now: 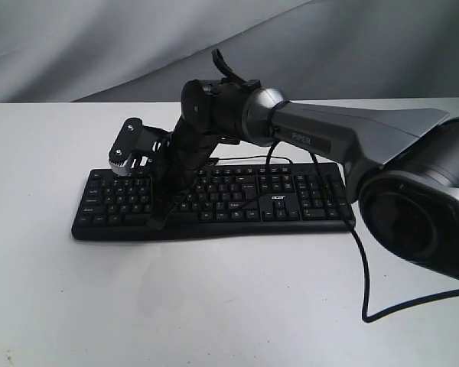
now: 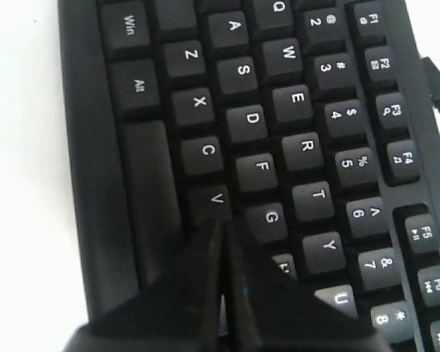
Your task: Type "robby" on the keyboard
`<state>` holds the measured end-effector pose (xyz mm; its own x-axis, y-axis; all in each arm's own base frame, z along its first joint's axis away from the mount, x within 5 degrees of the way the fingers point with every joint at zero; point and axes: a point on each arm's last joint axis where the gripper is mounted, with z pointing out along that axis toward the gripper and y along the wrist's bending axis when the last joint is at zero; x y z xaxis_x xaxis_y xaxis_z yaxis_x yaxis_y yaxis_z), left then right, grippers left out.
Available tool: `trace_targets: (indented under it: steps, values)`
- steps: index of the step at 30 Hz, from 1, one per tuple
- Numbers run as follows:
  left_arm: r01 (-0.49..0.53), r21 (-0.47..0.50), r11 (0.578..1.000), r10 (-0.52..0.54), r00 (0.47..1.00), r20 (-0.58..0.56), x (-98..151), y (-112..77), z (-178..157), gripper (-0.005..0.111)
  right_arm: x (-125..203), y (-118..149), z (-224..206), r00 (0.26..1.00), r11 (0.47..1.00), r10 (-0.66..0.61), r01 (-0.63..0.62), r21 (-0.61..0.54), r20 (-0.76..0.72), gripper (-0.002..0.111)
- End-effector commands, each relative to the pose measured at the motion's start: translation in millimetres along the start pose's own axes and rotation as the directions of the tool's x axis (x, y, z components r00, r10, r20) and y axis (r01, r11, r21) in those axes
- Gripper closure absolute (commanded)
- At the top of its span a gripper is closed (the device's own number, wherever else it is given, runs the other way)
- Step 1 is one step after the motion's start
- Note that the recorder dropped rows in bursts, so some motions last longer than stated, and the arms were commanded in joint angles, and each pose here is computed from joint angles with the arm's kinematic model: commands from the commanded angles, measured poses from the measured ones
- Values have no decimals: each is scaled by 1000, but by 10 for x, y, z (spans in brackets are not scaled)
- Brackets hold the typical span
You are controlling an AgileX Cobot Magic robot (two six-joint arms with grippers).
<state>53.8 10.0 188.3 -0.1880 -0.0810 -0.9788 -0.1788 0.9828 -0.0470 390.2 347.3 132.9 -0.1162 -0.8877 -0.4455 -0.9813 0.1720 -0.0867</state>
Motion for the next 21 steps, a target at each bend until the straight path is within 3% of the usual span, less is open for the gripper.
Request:
trace_targets:
  steps: [1, 14, 21]
  values:
    - [12, 1, 1000, -12, 1000, 3, 9, -1, 2, 106, 8, -38, 35, 1000, 1000, 16, -16, 8, 20, 108]
    - [12, 1, 1000, -12, 1000, 3, 9, -1, 2, 106, 12, -49, 21, 1000, 1000, 6, -7, 16, 16, 108]
    - [12, 1, 1000, -12, 1000, 3, 9, -1, 2, 106, -75, -70, -190, 999, 999, -8, 6, 51, 37, 108]
